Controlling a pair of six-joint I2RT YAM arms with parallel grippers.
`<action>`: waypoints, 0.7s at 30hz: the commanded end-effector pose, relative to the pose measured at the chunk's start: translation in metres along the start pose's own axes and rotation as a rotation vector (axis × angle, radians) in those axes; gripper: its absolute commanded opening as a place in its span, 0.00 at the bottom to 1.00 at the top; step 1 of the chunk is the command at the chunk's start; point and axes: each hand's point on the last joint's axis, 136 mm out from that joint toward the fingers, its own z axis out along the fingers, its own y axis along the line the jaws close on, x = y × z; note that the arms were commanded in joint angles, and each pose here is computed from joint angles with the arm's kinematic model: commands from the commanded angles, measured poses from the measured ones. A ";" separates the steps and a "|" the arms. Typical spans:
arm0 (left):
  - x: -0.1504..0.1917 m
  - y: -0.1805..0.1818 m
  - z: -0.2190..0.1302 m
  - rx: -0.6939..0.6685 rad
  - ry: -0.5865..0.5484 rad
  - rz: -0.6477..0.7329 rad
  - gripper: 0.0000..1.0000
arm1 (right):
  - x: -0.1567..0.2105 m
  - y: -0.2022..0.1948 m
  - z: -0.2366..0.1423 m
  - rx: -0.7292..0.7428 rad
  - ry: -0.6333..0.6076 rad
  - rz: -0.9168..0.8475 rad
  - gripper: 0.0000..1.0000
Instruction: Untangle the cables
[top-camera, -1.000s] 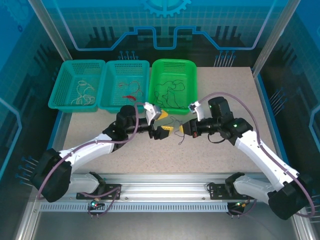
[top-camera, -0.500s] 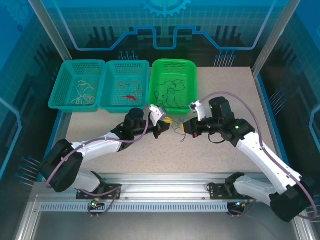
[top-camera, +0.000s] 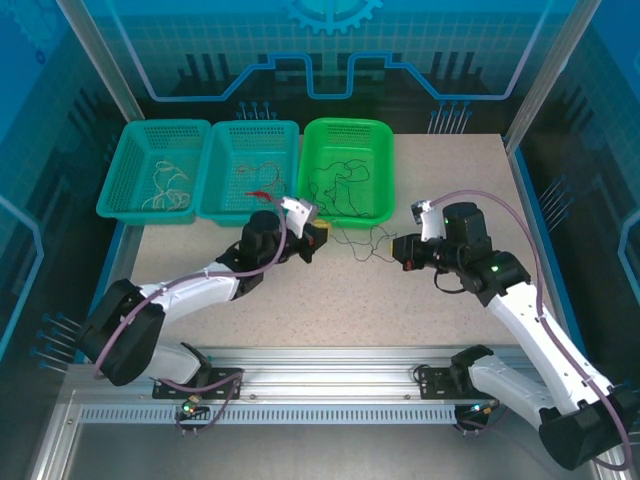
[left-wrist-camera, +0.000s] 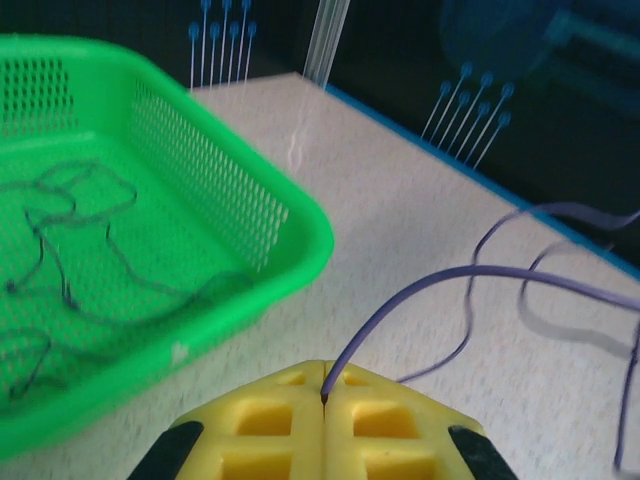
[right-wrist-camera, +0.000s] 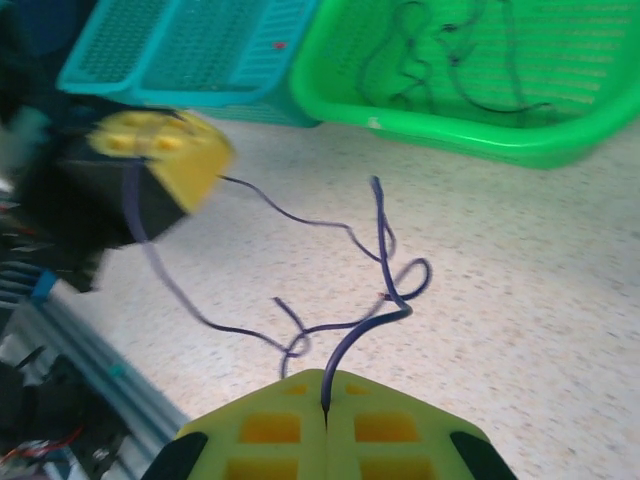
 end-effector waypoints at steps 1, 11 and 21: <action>-0.079 -0.010 -0.005 0.045 -0.196 -0.014 0.00 | 0.015 -0.060 -0.007 0.293 -0.025 0.146 0.06; -0.160 -0.006 0.021 0.154 -0.351 -0.057 0.00 | 0.036 -0.070 -0.003 0.271 0.001 0.240 0.24; -0.195 0.056 0.055 0.074 -0.396 -0.031 0.00 | 0.049 -0.073 -0.017 0.265 -0.050 0.254 0.44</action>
